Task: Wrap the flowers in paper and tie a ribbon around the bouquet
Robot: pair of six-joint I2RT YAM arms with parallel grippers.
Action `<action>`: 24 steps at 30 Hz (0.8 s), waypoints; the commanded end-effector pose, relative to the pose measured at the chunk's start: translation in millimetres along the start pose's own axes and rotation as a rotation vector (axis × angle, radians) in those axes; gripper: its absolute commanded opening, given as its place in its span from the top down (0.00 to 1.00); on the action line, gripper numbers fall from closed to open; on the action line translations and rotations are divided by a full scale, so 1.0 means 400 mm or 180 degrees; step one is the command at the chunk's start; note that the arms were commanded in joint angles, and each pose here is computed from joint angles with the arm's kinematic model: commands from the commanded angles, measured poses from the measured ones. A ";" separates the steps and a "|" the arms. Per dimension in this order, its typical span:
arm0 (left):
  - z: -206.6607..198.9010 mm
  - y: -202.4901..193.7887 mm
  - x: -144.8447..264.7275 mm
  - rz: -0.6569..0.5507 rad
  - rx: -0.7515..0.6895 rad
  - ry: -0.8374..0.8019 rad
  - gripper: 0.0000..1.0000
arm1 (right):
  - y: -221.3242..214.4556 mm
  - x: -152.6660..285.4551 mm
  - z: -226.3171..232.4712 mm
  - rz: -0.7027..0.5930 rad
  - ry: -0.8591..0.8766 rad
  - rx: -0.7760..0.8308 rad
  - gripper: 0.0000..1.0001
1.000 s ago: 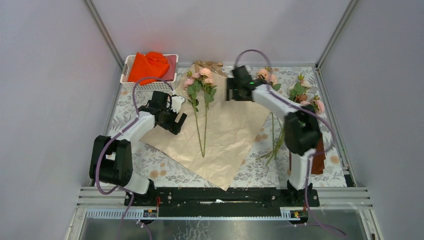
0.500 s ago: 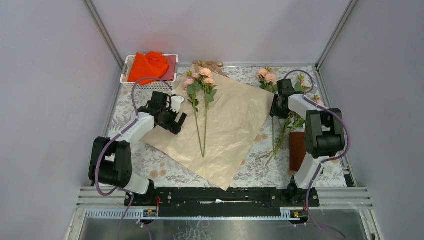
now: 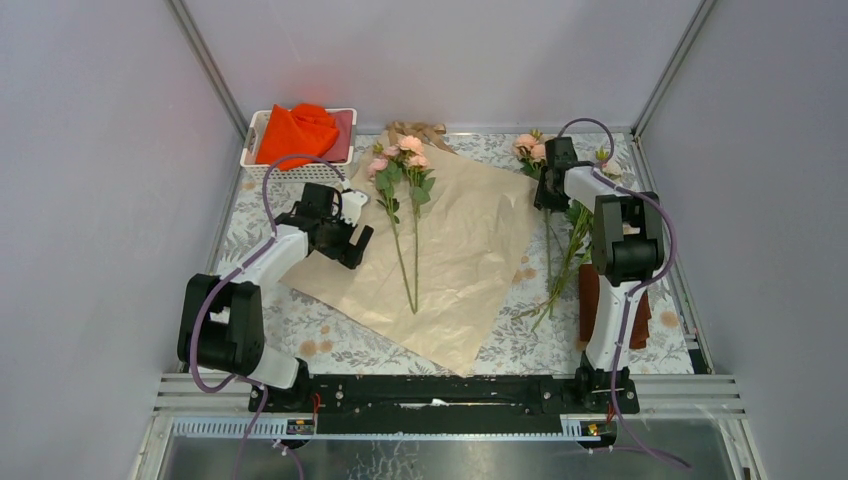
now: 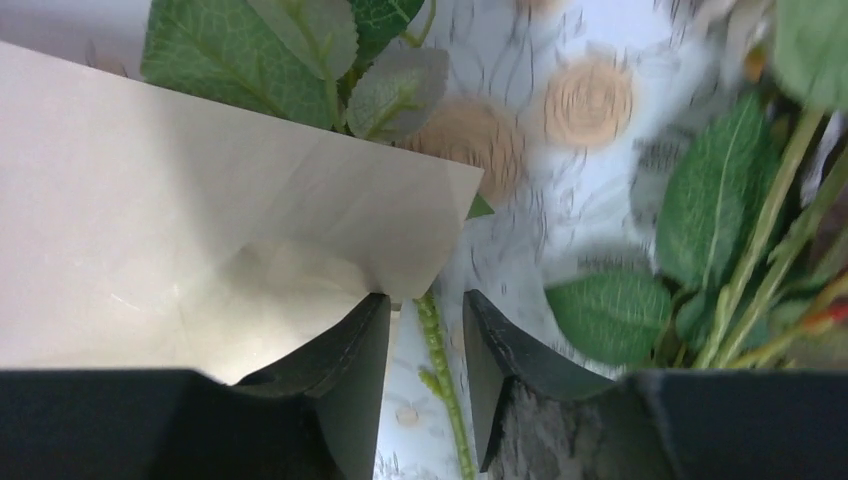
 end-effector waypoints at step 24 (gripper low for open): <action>0.020 0.000 -0.026 0.0023 0.0076 0.0067 0.02 | 0.310 0.039 -0.029 -0.0859 0.0305 -0.0204 0.18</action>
Point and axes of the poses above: each gripper's point midway between its finger pads, its own x axis back along the fingers, its own z axis along the line the jaws close on, y = z × x, the point moved 9 cm from there along x, back along the fingers, and after that the axes turned 9 degrees about x, right-handed, at the moved point
